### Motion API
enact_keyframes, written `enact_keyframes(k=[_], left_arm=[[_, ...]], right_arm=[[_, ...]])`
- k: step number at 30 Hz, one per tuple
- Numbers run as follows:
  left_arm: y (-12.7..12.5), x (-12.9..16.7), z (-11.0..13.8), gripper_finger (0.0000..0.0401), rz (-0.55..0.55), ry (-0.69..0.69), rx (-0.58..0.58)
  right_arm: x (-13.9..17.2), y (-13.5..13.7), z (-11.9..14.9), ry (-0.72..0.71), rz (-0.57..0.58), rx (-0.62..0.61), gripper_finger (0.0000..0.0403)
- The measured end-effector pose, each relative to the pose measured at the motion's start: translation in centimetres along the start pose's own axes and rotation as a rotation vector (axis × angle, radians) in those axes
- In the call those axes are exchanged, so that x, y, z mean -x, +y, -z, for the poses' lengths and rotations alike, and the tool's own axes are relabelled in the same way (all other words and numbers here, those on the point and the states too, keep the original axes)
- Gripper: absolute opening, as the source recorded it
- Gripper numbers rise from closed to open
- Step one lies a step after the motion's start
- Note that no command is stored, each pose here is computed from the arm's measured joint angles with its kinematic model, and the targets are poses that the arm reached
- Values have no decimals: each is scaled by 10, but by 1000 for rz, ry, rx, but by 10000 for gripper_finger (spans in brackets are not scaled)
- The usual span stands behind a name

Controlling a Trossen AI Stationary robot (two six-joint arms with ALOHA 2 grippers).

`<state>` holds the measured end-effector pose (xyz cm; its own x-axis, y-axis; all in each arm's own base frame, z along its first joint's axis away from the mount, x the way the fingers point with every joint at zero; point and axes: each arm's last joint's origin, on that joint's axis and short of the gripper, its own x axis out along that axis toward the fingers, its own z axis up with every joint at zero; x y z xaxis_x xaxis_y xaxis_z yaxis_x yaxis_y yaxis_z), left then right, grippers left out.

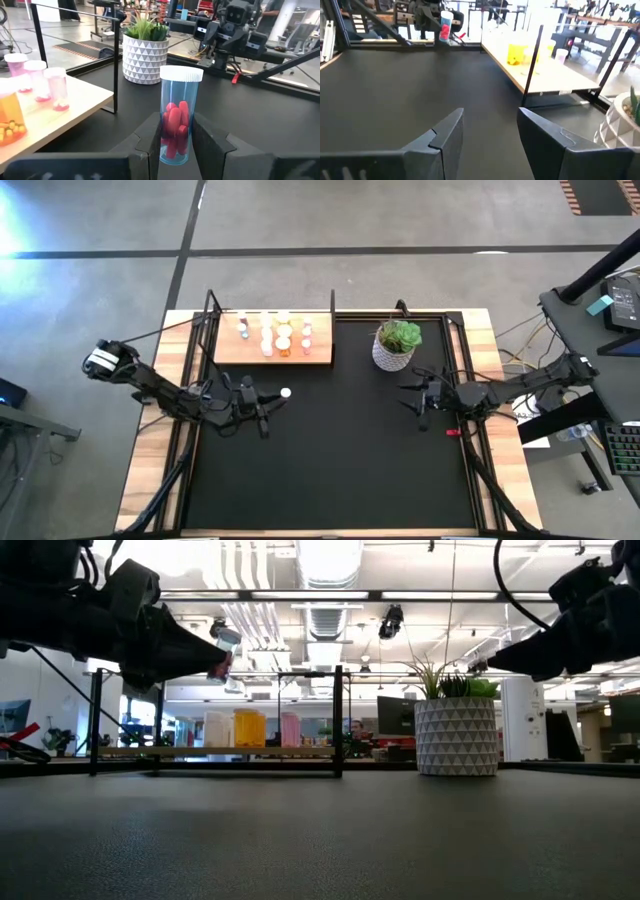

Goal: Pick and place medicine bottles onto shelf by color
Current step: Put the blue pill bottle on the shelf aligned with the other blue pill bottles

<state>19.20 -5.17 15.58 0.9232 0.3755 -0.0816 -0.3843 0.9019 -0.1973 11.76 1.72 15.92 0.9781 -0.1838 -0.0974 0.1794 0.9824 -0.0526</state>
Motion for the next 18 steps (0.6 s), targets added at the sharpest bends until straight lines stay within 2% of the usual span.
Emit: enact_keyframes(k=[5,8,18], left_arm=[[0,0,0,77,-14,-3,-1],[2,0,0,77,-69,-18,-4],[13,0,8,77,-457,-90,-49]], right_arm=[[0,0,-1,-13,0,5,176],[0,0,-1,-8,0,-7,176],[-1,0,0,1,0,-14,176]])
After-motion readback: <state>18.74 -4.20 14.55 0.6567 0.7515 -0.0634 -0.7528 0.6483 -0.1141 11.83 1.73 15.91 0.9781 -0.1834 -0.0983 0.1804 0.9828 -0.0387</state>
